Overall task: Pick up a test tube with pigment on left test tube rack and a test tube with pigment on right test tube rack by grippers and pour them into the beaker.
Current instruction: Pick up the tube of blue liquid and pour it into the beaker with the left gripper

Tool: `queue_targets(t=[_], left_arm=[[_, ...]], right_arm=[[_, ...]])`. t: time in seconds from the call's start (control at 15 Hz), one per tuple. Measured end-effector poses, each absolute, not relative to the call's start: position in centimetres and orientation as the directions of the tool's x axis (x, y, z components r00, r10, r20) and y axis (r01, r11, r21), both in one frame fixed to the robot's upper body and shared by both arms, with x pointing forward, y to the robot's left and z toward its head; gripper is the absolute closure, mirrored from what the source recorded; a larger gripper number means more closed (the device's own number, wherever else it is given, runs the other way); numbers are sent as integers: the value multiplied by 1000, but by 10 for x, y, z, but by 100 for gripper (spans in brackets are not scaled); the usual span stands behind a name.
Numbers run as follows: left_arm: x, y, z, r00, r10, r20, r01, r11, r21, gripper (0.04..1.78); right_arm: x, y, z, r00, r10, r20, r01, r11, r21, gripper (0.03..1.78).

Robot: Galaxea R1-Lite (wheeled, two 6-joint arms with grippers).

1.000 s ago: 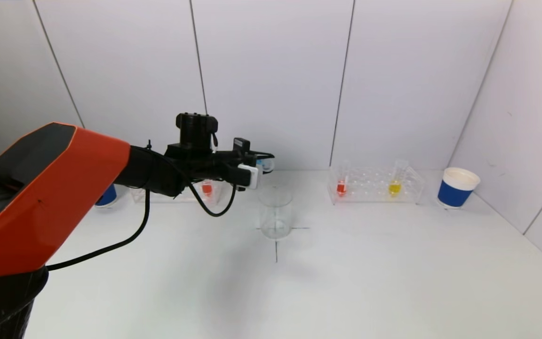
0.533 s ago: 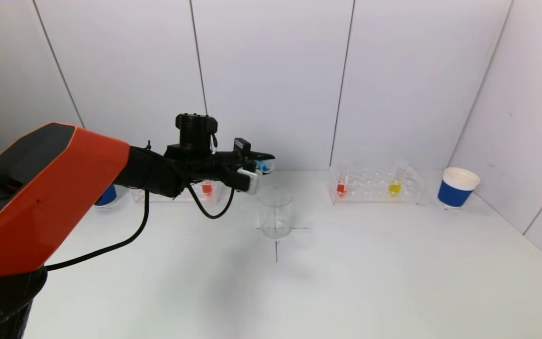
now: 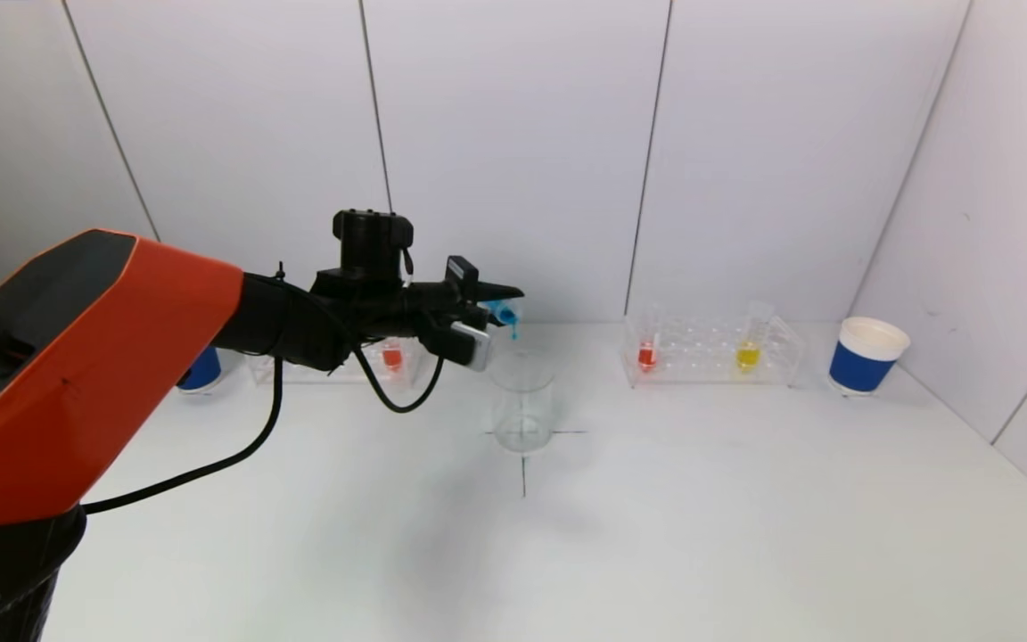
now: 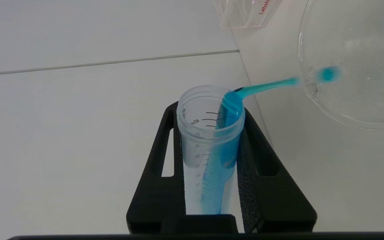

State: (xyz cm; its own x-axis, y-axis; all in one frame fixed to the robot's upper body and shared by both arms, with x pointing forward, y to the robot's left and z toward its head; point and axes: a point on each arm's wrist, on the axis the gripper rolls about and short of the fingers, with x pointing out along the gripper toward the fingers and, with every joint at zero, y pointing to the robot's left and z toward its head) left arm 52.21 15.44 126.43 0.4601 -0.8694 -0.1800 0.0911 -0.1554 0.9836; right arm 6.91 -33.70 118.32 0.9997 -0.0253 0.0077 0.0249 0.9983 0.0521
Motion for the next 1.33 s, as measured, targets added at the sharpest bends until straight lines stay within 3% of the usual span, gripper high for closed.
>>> queue_targets(t=[1.33], left_arm=[[525, 155, 1275, 473, -866, -161, -68, -218, 974, 137]], right_arm=[[69, -337, 1183, 1000, -25, 7, 25, 998, 52, 4]])
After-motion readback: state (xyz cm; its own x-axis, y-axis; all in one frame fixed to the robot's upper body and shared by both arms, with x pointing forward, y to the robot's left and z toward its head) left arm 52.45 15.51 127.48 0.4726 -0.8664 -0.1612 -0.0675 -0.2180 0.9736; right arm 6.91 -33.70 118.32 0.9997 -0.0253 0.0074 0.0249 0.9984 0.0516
